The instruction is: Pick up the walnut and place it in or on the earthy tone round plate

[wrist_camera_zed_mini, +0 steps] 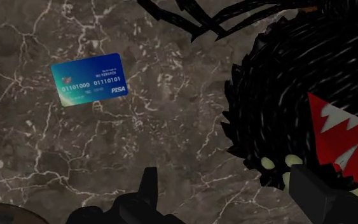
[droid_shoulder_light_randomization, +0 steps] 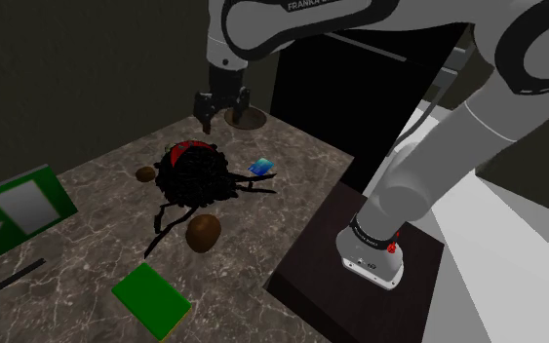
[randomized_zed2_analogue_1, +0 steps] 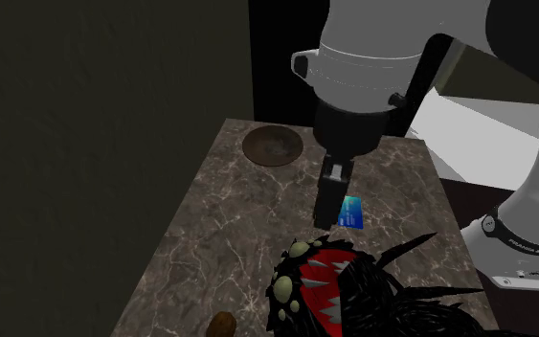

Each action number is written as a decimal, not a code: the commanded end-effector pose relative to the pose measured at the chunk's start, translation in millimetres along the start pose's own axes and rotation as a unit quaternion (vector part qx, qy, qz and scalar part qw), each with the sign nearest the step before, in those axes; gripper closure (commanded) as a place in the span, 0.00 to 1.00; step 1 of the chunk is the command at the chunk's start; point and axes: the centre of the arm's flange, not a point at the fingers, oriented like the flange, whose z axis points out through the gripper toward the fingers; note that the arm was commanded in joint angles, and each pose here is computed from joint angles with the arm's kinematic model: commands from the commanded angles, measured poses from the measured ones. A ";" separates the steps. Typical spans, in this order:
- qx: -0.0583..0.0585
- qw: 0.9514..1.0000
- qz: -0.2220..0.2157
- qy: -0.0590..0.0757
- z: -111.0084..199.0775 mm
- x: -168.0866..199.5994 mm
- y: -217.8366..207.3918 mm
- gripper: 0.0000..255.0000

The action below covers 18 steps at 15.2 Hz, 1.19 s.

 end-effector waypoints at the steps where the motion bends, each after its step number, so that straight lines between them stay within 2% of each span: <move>1: -0.002 1.000 0.004 -0.001 14.3 13.6 -20.6 0.00; 16: -0.018 0.999 0.027 -0.008 117.0 111.4 -165.6 0.00; 18: -0.018 0.999 0.027 -0.009 125.3 114.2 -169.5 0.00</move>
